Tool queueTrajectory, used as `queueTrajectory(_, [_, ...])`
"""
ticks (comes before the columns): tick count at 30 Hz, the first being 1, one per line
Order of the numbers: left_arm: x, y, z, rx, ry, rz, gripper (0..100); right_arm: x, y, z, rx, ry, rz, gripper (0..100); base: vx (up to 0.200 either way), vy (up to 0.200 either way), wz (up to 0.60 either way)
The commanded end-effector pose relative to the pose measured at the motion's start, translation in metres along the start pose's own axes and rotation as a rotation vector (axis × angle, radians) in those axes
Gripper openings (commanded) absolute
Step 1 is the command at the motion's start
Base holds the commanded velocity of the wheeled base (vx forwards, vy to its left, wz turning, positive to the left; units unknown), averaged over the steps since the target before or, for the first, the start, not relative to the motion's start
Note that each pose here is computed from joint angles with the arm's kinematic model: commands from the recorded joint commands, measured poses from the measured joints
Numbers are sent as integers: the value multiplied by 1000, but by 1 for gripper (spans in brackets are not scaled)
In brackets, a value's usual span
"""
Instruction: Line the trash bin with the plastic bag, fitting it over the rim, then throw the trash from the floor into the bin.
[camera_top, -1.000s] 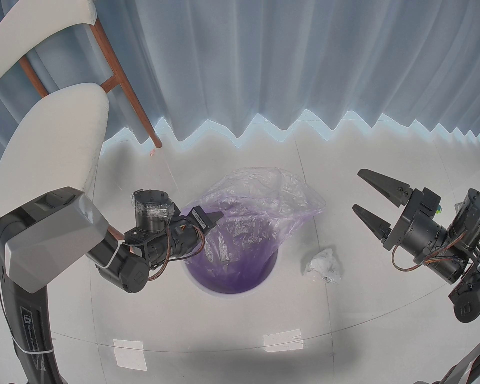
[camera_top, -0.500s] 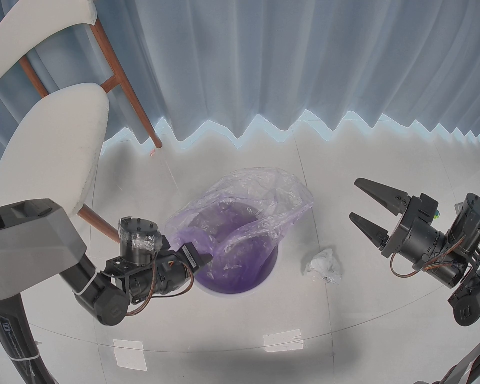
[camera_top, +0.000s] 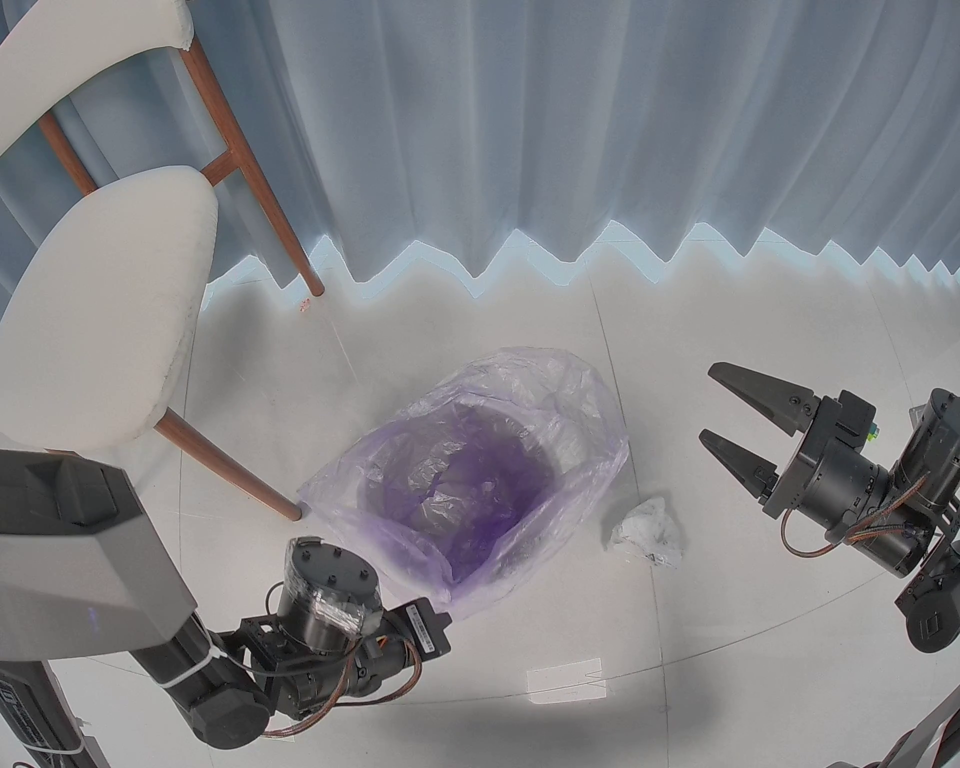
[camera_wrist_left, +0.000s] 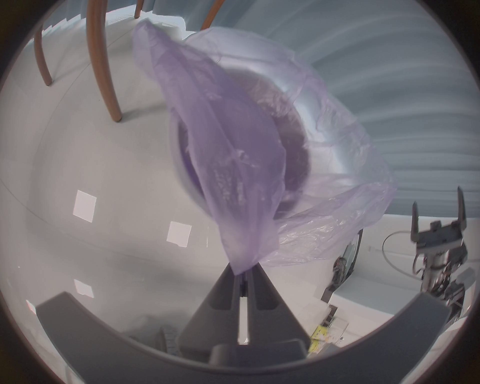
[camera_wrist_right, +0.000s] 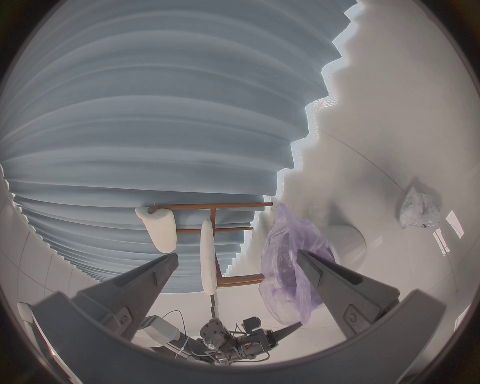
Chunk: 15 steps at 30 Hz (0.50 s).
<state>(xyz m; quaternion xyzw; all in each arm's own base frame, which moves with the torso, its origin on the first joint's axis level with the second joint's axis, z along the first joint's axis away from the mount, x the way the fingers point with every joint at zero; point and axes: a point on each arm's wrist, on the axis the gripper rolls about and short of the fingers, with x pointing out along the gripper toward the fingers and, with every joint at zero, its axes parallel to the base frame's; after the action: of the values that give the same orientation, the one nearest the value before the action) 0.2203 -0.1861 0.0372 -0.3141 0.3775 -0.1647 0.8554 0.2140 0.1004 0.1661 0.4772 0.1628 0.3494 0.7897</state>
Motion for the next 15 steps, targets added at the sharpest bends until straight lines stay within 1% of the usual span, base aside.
queueTrajectory(1, [-3, 11, -18, 24, 63, 54, 0, 0, -2, 1, 0, -3, -8, 100, 0, 0, 0])
queueTrajectory(3, [-4, 22, -30, 82, 107, 100, 0, 0, -1, 1, -4, -6, -3, 100, 0, 0, 0])
queueTrajectory(6, [-5, 27, -38, 110, 115, 133, 0, -1, 0, 2, -5, -9, -1, 100, 0, 0, 0])
queueTrajectory(8, [-5, 28, -40, 114, 114, 136, 0, -1, 0, 2, -5, -9, -1, 100, 0, 0, 0])
queueTrajectory(10, [-4, 34, -48, 125, 130, 149, 0, -1, 0, 1, -4, -7, -2, 100, 0, 0, 0])
queueTrajectory(14, [-8, 37, -55, 134, 107, 125, 0, -1, 0, 2, -5, -7, 0, 100, 0, 0, 0])
queueTrajectory(15, [-8, 37, -55, 134, 102, 119, 100, -1, 0, 1, -4, -7, -2, 100, 0, 0, 0])
